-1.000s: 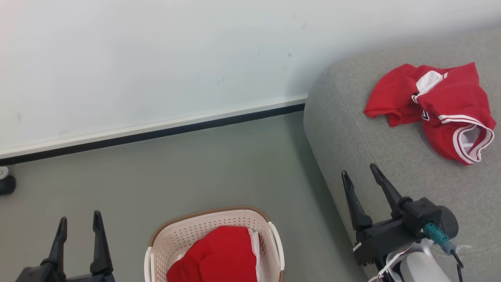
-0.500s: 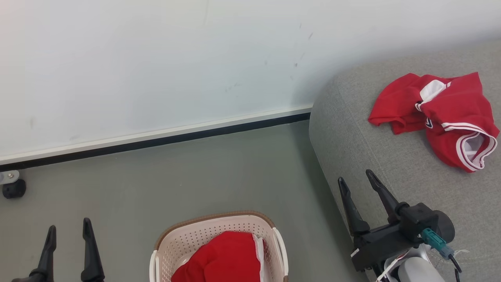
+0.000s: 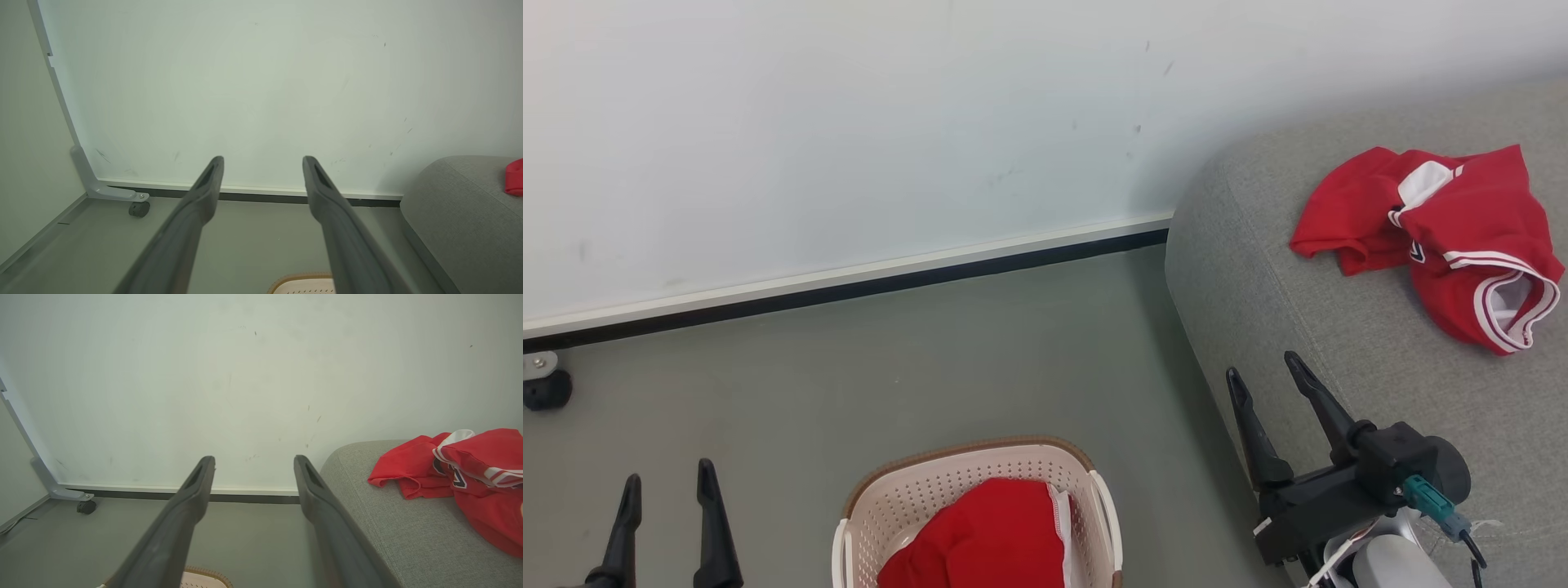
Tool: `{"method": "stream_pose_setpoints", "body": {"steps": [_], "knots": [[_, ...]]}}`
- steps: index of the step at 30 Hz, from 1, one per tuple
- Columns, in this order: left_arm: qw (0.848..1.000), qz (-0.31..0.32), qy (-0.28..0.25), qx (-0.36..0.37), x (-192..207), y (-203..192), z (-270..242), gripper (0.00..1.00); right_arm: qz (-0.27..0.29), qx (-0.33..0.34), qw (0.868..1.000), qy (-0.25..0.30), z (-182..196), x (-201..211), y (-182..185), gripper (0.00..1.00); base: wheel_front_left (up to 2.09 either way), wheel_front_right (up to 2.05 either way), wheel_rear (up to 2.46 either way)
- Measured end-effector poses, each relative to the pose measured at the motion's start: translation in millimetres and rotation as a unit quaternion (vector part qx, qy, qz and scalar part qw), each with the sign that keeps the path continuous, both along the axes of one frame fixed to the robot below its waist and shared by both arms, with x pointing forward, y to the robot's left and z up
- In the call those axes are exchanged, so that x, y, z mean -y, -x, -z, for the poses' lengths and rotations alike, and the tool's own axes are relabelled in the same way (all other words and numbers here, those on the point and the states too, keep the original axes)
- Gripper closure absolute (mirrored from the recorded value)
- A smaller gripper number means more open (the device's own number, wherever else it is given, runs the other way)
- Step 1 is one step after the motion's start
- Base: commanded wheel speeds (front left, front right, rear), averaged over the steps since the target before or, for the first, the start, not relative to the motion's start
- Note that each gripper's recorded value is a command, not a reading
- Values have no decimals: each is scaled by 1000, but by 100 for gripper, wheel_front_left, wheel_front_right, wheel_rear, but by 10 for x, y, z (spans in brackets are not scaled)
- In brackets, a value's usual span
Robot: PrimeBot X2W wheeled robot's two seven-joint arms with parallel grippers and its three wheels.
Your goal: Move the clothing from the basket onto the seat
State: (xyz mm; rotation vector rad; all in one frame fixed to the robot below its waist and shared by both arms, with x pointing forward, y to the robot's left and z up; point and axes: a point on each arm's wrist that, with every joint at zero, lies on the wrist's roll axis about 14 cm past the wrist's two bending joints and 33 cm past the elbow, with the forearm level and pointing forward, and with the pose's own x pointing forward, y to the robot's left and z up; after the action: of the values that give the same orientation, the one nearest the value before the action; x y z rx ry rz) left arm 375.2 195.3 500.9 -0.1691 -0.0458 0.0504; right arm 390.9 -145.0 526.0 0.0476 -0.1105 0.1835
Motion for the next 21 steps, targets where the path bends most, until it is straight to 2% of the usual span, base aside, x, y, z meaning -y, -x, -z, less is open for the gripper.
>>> {"method": "stream_pose_setpoints", "body": {"steps": [13,21], "knots": [[1000,5,-2,-7,32,-38,53,0,1,-6,1000,-6,45,5,-45,0,0,0,0],[999,35,-1,-23,199,-103,177,0,14,-9,1000,-4,85,96,-122,0,0,0,0]]}}
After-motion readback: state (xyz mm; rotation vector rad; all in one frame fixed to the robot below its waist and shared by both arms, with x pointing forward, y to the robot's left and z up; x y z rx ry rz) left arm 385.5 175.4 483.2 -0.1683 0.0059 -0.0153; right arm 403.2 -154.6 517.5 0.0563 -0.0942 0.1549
